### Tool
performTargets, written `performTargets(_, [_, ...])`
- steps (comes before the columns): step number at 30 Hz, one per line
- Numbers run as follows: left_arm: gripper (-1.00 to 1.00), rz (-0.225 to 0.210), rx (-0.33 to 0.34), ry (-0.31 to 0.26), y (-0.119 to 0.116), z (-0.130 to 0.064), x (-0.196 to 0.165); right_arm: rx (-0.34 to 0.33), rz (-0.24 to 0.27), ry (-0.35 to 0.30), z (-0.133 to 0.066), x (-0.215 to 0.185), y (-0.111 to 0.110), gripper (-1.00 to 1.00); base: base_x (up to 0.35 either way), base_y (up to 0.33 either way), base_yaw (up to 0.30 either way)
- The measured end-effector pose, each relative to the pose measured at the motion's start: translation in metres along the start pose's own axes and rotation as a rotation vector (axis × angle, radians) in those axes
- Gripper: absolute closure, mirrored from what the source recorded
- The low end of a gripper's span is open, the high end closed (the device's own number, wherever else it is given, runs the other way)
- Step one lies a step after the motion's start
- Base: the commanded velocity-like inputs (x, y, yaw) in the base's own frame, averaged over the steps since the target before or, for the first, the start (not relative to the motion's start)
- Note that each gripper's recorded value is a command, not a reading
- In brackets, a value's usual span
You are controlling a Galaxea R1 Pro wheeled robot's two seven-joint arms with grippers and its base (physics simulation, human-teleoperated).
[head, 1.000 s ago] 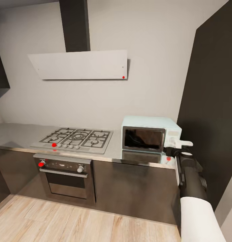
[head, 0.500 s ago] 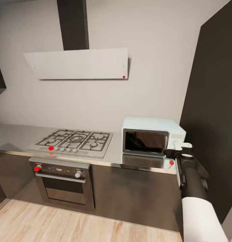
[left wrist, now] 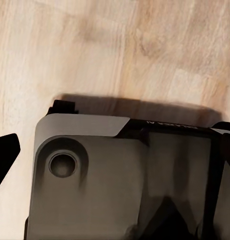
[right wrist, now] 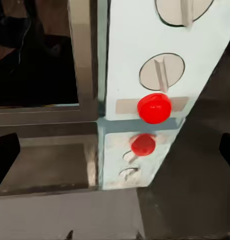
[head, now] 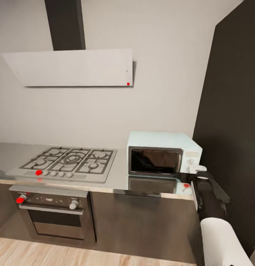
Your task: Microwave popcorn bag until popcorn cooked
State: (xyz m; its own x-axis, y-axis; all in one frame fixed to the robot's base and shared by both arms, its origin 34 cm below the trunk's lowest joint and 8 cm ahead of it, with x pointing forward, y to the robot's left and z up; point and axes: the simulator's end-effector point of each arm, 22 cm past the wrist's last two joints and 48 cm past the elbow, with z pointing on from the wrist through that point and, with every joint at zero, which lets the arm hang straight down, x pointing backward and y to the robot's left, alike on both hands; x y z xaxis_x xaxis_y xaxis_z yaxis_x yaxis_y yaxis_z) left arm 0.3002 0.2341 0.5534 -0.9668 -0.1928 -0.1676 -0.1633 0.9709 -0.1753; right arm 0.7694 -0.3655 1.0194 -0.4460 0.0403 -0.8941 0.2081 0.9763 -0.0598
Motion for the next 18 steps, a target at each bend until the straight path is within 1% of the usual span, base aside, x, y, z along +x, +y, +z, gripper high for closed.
performTargets(1, [-1.0, 0.0, 0.001, 0.0, 0.0, 0.0, 0.0, 0.008, 0.02, 0.004, 0.001, 0.003, -0.007, -1.0, 0.022, 0.0, -0.282])
performTargets(3, [-1.0, 0.0, 0.001, 0.0, -0.001, 0.0, 0.0, 0.019, 0.037, 0.007, 0.001, 0.005, -0.017, -1.0, 0.008, 0.0, -0.282])
performTargets(4, [-1.0, 0.0, 0.0, -0.001, 0.0, 0.0, 0.0, 0.019, 0.04, 0.008, 0.002, 0.006, -0.02, -1.0, 0.004, 0.0, -0.282])
performTargets(7, [-1.0, 0.0, 0.0, -0.001, 0.0, 0.0, 0.0, 0.013, 0.039, 0.008, 0.002, 0.006, -0.023, -1.0, 0.001, 0.0, -0.104])
performTargets(10, [-1.0, -0.001, 0.0, -0.002, 0.0, 0.0, 0.0, 0.005, 0.036, 0.007, 0.003, 0.007, -0.019, -1.0, 0.0, 0.0, -0.017])
performTargets(14, [-1.0, -0.001, 0.0, -0.002, 0.0, 0.0, 0.0, -0.006, 0.033, 0.034, 0.007, 0.019, -0.014, -1.0, 0.0, 0.0, -0.002])
performTargets(18, [-1.0, -0.001, 0.0, -0.001, 0.0, 0.0, 0.0, -0.024, 0.037, 0.046, 0.007, 0.023, -0.002, -1.0, 0.0, 0.0, 0.0])
